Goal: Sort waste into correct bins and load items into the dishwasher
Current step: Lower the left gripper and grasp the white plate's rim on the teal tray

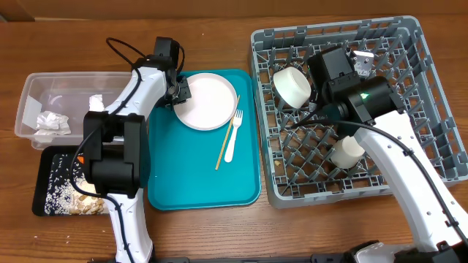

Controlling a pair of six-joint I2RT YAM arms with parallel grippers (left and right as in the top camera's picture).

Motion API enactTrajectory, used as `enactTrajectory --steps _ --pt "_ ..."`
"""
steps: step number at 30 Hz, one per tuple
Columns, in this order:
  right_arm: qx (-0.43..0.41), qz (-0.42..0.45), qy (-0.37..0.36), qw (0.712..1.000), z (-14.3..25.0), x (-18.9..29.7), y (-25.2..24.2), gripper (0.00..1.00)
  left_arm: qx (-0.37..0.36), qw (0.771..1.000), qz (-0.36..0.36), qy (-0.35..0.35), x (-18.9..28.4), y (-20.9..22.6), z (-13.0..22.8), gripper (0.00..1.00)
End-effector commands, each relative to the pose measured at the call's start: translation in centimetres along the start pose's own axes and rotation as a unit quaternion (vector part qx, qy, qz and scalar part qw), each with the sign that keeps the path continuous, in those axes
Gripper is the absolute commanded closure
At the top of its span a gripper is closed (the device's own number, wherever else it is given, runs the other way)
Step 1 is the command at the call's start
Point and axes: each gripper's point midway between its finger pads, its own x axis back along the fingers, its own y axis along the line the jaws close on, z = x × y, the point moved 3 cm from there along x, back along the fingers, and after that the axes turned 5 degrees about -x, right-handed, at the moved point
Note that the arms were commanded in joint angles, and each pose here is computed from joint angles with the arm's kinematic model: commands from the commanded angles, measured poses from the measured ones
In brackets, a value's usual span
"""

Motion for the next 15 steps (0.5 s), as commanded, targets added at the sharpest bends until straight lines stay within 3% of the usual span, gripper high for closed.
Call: enactTrajectory --steps 1,15 --pt "-0.011 -0.004 -0.008 1.0 -0.4 0.3 -0.2 0.0 0.004 1.0 -0.011 0.007 -0.3 1.0 0.2 0.96" --pt "-0.014 -0.009 -0.011 1.0 -0.6 0.3 0.0 0.0 0.018 0.999 0.034 0.023 3.2 1.6 -1.6 0.96"
